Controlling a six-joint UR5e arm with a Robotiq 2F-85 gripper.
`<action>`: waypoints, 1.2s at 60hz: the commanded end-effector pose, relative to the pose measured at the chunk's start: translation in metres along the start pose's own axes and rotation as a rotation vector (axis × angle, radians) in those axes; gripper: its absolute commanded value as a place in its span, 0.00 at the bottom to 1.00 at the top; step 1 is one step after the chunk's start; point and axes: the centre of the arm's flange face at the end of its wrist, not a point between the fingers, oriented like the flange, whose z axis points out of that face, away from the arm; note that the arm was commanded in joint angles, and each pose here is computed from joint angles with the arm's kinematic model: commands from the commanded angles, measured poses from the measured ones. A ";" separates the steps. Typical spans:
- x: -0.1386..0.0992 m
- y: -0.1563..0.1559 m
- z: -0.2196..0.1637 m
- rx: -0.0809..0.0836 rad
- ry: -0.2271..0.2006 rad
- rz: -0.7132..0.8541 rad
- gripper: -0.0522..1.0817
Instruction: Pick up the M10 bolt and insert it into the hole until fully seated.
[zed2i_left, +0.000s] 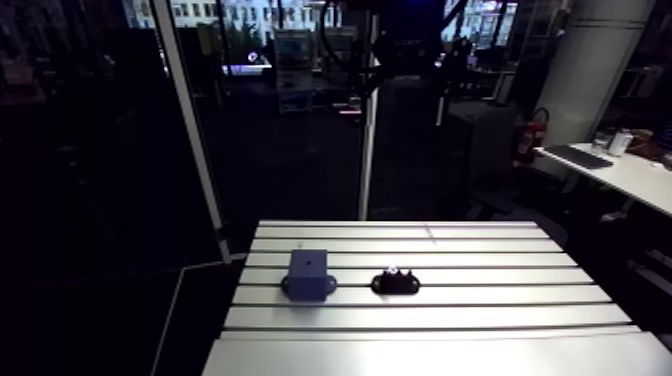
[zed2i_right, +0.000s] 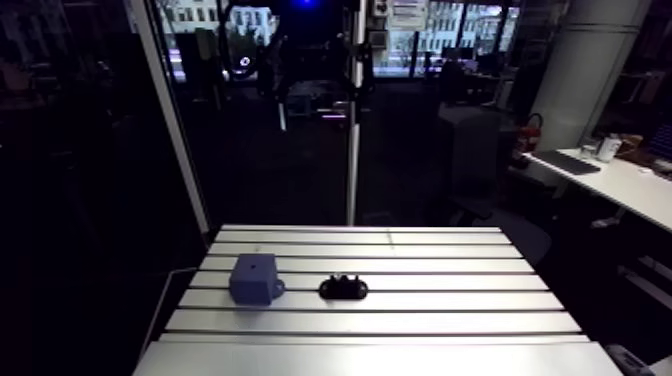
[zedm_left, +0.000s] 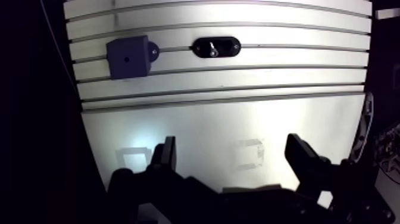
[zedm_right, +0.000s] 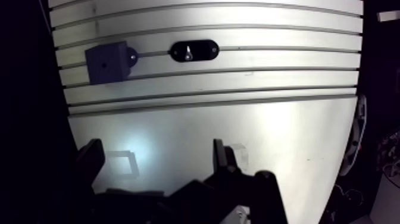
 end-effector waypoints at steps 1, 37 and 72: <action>-0.003 -0.005 0.014 0.034 -0.062 -0.011 0.05; -0.003 -0.002 0.014 0.029 -0.050 -0.014 0.05; 0.011 0.032 0.097 0.025 0.080 -0.037 0.05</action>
